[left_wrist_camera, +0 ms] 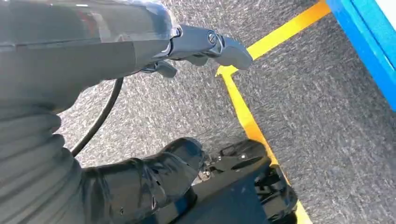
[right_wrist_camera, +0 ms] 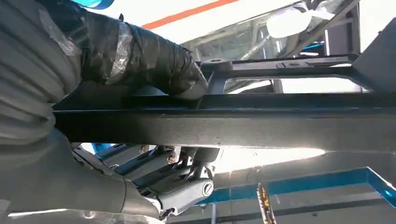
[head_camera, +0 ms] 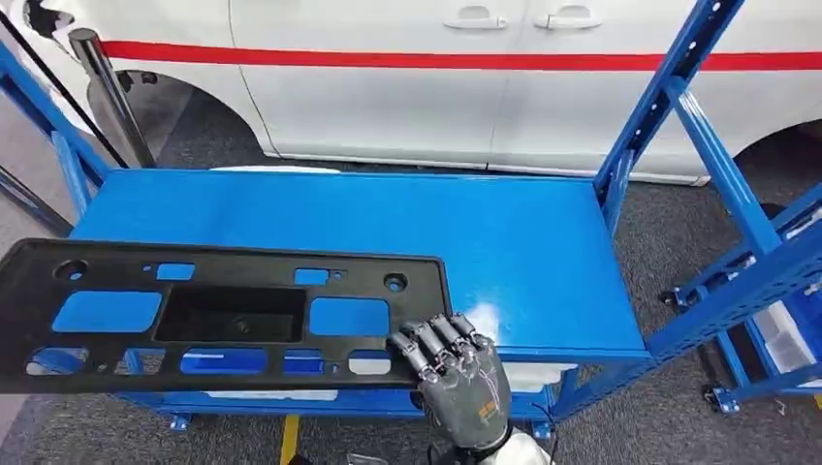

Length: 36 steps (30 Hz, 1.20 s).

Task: Take the parts from the cabinet and place them on the table.

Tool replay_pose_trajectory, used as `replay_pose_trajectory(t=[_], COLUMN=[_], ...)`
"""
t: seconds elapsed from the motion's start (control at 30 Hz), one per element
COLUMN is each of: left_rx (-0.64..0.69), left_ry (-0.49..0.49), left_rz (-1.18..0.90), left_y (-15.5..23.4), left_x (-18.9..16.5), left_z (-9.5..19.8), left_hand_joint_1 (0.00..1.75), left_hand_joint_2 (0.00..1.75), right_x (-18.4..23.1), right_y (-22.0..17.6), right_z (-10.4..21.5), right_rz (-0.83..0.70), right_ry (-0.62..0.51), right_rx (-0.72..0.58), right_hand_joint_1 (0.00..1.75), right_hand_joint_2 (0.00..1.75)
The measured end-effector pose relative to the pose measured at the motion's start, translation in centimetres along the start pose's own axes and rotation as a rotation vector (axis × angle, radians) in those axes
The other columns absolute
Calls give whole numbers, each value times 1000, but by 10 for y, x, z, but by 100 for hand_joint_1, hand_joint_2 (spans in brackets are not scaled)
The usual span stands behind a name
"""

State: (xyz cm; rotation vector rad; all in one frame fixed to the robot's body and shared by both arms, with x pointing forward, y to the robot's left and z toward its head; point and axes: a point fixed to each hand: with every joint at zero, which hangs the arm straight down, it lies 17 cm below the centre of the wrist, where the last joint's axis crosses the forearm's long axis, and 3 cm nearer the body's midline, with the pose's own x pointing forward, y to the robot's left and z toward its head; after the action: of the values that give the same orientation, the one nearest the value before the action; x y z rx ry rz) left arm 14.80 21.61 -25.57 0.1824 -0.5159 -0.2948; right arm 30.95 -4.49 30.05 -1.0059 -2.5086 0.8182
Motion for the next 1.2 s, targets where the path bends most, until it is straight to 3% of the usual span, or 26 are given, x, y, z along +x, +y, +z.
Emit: replay_pose_trajectory(t=[1.2], left_rx=[3], left_ry=[-2], left_rz=[0], left_y=[1], left_x=[1], left_z=[0], left_hand_joint_1=[0], left_hand_joint_2=[175], right_x=[-3], right_y=[0], right_z=[0], right_rz=[-3], right_ry=[12], right_rx=[-3], right_hand_joint_1=[175], right_hand_joint_2=[175])
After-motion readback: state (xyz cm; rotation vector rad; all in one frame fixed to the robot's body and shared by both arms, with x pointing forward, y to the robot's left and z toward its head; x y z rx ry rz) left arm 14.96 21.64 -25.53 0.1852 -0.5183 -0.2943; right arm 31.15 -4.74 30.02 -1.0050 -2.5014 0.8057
